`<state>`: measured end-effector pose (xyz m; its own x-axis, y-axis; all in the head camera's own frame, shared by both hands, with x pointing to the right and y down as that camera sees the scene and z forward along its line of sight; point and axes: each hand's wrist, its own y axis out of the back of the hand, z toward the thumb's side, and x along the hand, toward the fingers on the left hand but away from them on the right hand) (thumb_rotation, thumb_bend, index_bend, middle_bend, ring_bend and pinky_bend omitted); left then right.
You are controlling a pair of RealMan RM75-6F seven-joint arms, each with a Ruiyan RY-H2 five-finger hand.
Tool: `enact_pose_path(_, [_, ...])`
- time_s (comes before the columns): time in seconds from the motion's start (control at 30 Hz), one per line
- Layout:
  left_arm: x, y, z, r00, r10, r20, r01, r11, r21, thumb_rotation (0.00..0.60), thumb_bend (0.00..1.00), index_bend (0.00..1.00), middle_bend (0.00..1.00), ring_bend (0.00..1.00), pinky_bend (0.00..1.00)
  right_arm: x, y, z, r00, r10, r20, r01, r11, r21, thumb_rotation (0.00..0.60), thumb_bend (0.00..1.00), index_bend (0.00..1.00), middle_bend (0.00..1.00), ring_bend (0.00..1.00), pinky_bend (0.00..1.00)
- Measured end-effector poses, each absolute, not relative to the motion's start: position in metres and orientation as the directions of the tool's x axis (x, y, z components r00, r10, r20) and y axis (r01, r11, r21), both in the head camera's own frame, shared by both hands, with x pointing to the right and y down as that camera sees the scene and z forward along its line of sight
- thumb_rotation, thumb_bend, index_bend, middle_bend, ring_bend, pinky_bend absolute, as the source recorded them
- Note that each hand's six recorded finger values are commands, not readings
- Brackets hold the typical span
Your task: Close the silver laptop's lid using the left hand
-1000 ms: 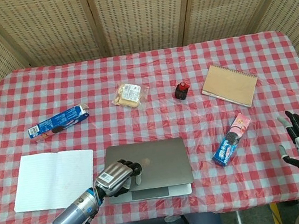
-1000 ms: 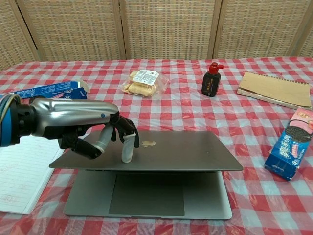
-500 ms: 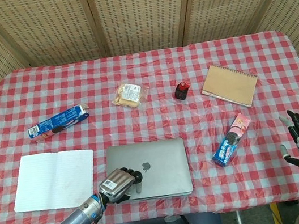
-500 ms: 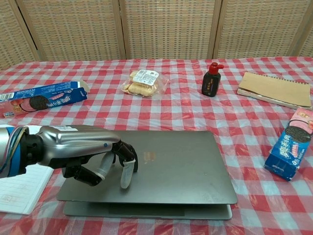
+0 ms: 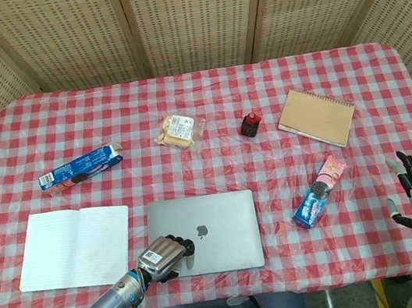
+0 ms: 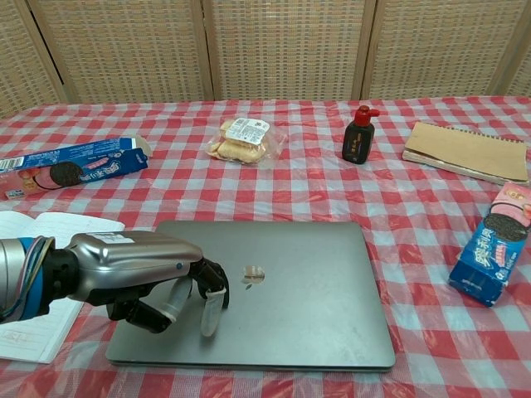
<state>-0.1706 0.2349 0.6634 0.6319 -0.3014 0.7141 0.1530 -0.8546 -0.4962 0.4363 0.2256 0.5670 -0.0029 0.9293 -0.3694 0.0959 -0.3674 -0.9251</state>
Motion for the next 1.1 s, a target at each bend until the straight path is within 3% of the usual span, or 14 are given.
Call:
enact_pose_path(0.2, [-0.173,0.232,0.66,0.632,-0.329,0.702,0.128,-0.849,-0.513,0.6,1.0,0.46,0.22,0.24,0.23,0.436,0.226,0.567,0.0,0.929,-0.37,0.097,-0.368,-0.925,0.6,0.65,0.05,0.0,0.0,0.0])
enact_pose_path(0.27, [-0.174,0.231,0.659,0.631,-0.338,0.698,0.123,-0.845,-0.521,0.6,0.94,0.43,0.18,0.21,0.19,0.436,0.226,0.567,0.002,0.929,-0.369,0.097,-0.368,-0.925,0.6,0.65,0.05,0.0,0.0,0.0])
enact_pose_path(0.4, [-0.177,0.227,0.654,0.633,-0.382,0.674,0.089,-0.828,-0.553,0.6,0.67,0.24,0.03,0.07,0.1,0.436,0.226,0.566,0.002,0.93,-0.368,0.097,-0.366,-0.925,0.6,0.64,0.05,0.0,0.0,0.0])
enact_pose_path(0.5, [-0.18,0.222,0.646,0.632,-0.442,0.637,0.038,-0.803,-0.594,0.6,0.51,0.06,0.0,0.0,0.01,0.436,0.226,0.566,0.003,0.93,-0.368,0.096,-0.367,-0.925,0.6,0.64,0.05,0.0,0.0,0.0])
enact_pose_path(0.57, [-0.186,0.216,0.64,0.623,-0.5,0.601,0.002,-0.768,-0.64,0.6,0.35,0.0,0.0,0.0,0.0,0.436,0.226,0.566,0.004,0.93,-0.369,0.093,-0.367,-0.925,0.6,0.64,0.04,0.0,0.0,0.0])
enact_pose_path(0.67, [-0.199,0.209,0.63,0.594,-0.588,0.548,-0.037,-0.701,-0.712,0.6,0.15,0.0,0.0,0.0,0.0,0.436,0.226,0.567,0.005,0.93,-0.368,0.089,-0.366,-0.926,0.6,0.64,0.03,0.0,0.0,0.0])
enact_pose_path(0.87, [-0.261,0.205,0.609,0.427,-0.783,0.453,-0.043,-0.518,-0.855,0.6,0.13,0.0,0.0,0.0,0.0,0.433,0.227,0.568,0.012,0.931,-0.366,0.074,-0.366,-0.928,0.6,0.63,0.02,0.0,0.0,0.0])
enact_pose_path(1.0, [-0.319,0.212,0.599,0.286,-0.873,0.394,0.019,-0.406,-0.914,0.6,0.13,0.0,0.0,0.0,0.0,0.431,0.228,0.569,0.013,0.933,-0.36,0.059,-0.36,-0.931,0.6,0.63,0.01,0.0,0.0,0.0])
enact_pose_path(1.1, [-0.352,0.22,0.595,0.217,-0.9,0.379,0.07,-0.373,-0.925,0.6,0.13,0.0,0.0,0.0,0.0,0.43,0.228,0.57,0.013,0.934,-0.358,0.055,-0.358,-0.932,0.6,0.63,0.01,0.0,0.0,0.0])
